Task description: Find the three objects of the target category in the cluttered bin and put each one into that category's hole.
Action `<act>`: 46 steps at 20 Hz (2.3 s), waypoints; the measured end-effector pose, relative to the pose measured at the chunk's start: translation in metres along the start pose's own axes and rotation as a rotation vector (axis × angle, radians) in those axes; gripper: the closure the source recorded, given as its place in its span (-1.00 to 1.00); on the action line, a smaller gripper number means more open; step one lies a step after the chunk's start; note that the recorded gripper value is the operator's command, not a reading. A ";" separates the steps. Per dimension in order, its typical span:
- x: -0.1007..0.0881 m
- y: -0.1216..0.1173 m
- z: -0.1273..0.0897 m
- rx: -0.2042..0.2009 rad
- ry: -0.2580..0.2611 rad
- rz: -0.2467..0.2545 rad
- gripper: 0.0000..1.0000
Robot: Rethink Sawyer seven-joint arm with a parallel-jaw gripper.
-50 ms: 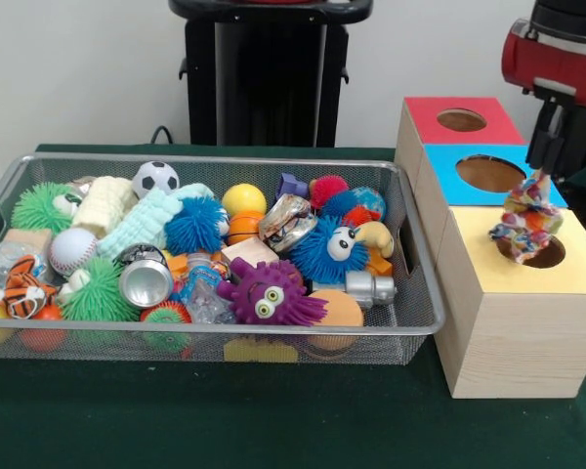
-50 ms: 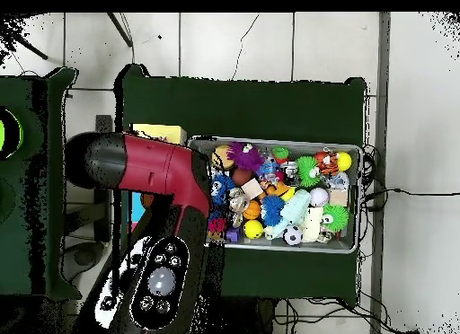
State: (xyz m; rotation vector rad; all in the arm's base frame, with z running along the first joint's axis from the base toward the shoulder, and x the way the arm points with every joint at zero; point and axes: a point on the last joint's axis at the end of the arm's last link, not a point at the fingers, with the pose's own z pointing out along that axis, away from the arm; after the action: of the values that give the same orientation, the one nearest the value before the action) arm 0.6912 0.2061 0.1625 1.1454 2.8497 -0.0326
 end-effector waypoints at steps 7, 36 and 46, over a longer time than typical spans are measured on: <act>0.011 -0.014 0.012 0.031 0.025 0.008 1.00; 0.039 0.002 0.030 0.038 0.008 0.030 1.00; 0.012 -0.008 0.041 0.023 -0.027 0.068 1.00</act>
State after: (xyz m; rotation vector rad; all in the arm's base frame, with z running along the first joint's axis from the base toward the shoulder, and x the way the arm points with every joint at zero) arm 0.6789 0.2065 0.1210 1.2354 2.7919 -0.0765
